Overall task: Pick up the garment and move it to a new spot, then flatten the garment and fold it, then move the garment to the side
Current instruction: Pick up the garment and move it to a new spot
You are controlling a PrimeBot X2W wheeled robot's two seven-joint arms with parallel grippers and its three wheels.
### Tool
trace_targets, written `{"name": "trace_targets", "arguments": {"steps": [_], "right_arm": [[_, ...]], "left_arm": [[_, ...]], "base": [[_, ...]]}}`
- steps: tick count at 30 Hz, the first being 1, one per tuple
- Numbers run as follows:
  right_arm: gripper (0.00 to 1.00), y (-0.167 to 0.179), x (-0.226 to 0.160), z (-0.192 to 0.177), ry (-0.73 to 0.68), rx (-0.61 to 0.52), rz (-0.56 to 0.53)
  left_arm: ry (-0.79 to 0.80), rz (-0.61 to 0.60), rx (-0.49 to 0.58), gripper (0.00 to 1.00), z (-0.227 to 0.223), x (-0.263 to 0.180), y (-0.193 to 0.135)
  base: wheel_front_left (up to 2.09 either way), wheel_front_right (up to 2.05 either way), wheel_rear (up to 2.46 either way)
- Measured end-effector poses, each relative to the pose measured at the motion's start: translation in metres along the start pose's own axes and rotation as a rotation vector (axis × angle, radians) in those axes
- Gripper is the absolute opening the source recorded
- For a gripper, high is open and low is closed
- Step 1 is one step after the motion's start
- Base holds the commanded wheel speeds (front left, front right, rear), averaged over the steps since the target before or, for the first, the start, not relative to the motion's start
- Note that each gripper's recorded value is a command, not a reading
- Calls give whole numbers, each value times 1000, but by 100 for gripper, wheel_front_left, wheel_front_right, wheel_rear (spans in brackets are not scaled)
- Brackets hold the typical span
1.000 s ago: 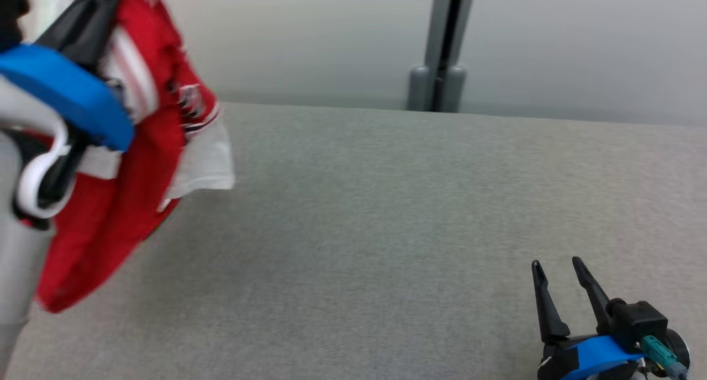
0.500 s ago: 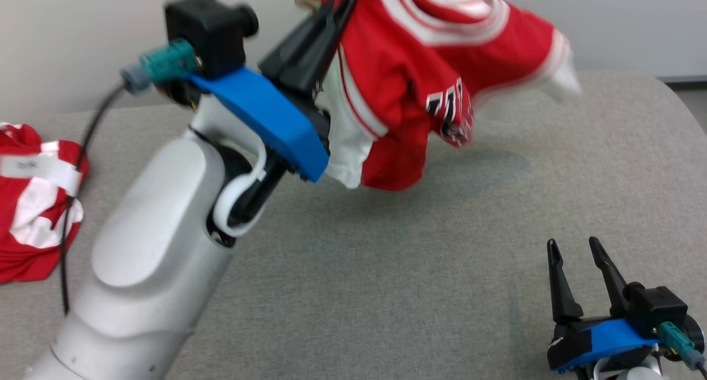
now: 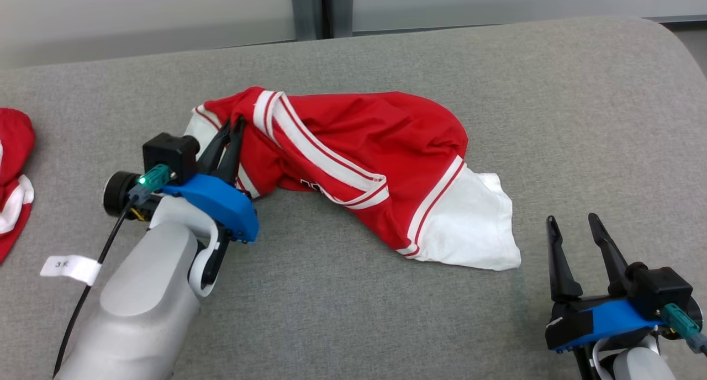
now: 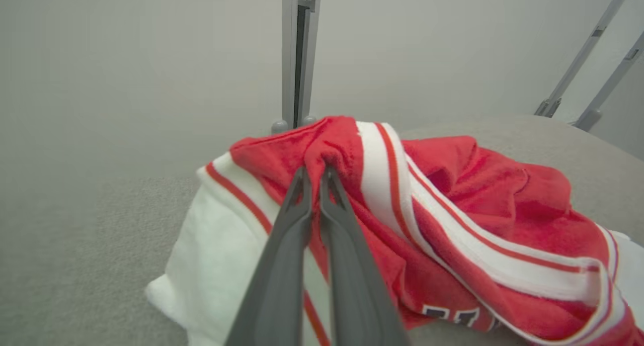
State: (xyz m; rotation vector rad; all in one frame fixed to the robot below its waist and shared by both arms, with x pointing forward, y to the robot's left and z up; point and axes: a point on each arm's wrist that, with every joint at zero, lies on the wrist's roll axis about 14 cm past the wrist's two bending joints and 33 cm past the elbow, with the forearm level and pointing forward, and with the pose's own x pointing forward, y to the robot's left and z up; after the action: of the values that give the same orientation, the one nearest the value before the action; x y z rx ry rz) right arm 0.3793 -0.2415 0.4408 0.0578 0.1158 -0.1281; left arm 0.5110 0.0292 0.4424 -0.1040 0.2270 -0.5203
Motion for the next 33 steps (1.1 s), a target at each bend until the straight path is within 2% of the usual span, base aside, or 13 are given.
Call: {"name": "trace_targets", "arguments": {"steps": [1, 2, 7, 12, 14, 20, 33], "right_arm": [[100, 1, 1, -1, 3, 0, 4], [100, 3, 2, -2, 5, 0, 9], [100, 18, 9, 2, -7, -3, 54], [100, 31, 11, 20, -60, -5, 94], [100, 36, 9, 28, -83, -6, 107], [100, 43, -8, 32, -98, -7, 132], [100, 48, -28, 30, -97, -12, 156]], "left_arm": [[5, 13, 0, 48, -4, -2, 5], [11, 21, 1, 100, -8, -3, 8], [-17, 43, 9, 100, -1, -9, 17], [-149, 52, 39, 100, 49, -20, 18], [-175, 60, 42, 100, 55, -33, 17], [-202, 111, 11, 100, 46, -81, 14], [-135, 330, -136, 100, -29, -175, 18]], "base": [[0, 0, 0], [0, 0, 0], [0, 0, 0], [0, 0, 0], [0, 0, 0], [0, 0, 0], [0, 0, 0]]}}
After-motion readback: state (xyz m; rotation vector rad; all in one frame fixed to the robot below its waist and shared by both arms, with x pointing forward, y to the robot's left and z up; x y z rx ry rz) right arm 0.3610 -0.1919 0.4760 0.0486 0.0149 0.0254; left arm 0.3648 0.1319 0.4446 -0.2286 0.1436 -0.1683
